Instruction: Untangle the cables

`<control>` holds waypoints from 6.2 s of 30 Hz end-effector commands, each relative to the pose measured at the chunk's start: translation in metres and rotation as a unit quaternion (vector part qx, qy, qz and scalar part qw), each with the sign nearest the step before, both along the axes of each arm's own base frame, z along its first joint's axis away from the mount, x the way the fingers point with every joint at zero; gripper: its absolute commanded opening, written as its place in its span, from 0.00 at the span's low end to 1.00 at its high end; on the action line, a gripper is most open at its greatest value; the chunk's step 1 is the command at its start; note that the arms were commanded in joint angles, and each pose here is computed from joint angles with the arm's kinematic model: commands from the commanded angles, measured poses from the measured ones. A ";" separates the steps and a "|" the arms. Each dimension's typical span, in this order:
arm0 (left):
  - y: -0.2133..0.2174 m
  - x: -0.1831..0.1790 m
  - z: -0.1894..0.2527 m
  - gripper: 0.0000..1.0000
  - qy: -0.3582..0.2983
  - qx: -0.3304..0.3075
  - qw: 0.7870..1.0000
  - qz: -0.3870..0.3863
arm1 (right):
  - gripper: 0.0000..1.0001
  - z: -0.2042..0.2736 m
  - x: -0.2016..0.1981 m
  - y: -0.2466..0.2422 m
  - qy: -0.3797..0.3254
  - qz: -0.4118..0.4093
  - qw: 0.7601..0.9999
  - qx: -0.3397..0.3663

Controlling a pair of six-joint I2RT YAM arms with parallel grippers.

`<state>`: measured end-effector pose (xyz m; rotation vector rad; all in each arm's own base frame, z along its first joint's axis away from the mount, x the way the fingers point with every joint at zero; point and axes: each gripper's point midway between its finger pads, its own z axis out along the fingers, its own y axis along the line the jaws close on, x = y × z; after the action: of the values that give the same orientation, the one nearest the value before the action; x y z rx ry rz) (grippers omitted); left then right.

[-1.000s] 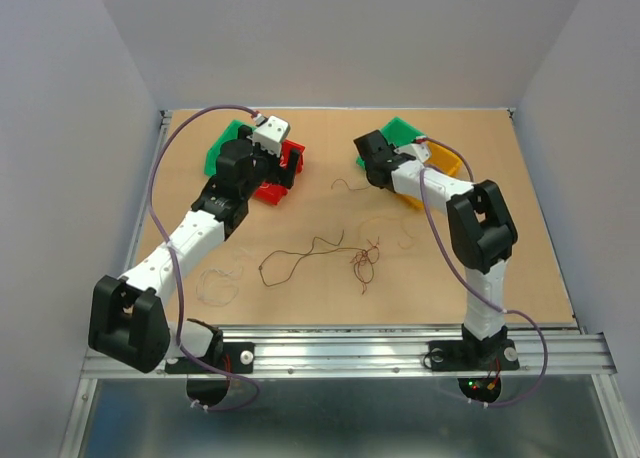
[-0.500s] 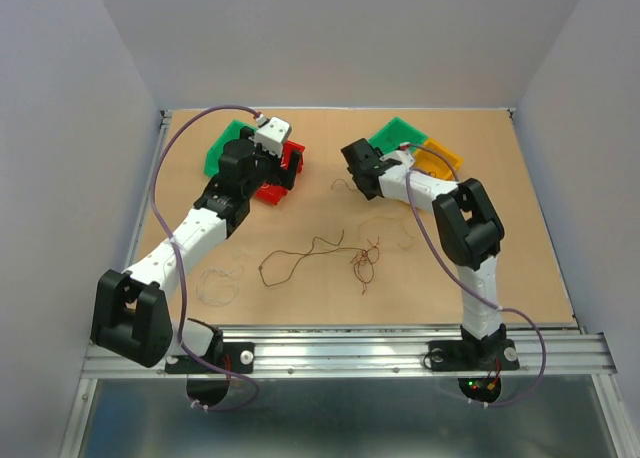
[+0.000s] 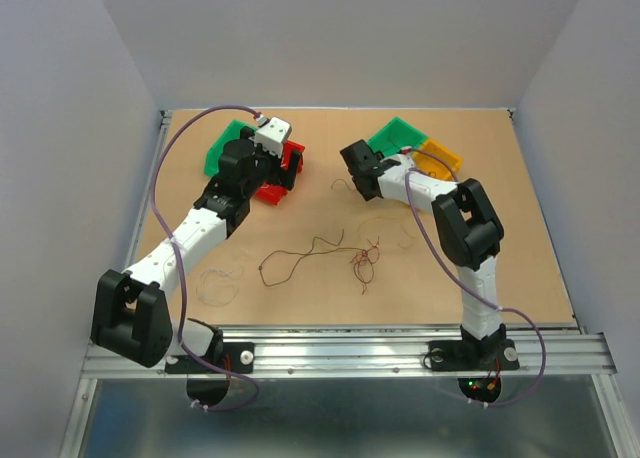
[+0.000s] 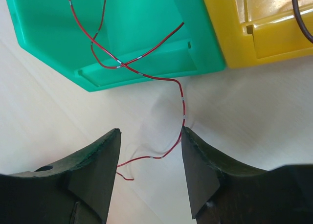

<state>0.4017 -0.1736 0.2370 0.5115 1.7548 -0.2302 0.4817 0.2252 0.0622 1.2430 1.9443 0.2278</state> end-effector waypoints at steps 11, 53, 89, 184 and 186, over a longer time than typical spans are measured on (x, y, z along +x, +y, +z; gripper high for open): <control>-0.001 0.001 0.022 0.99 -0.026 -0.016 1.000 -0.003 | 0.58 -0.010 0.013 0.001 0.000 -0.029 1.000 -0.008; 0.001 0.007 0.012 0.99 -0.014 -0.009 1.000 -0.003 | 0.00 0.056 0.052 -0.085 -0.038 -0.060 0.997 0.000; -0.002 0.013 0.000 0.99 -0.002 -0.001 1.000 -0.004 | 0.01 0.033 0.117 -0.130 -0.021 -0.046 0.989 -0.136; -0.095 -0.102 -0.060 0.98 0.022 0.094 0.951 -0.293 | 0.94 0.026 -0.149 -0.170 -0.048 -0.001 0.983 -0.176; -0.095 -0.102 -0.058 0.98 0.020 0.093 0.952 -0.292 | 0.93 0.027 -0.147 -0.172 -0.058 -0.022 0.985 -0.163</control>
<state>0.2960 -0.2656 0.1692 1.1804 1.6804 -0.5055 0.3165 0.0599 0.0610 0.8411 1.9781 -0.0829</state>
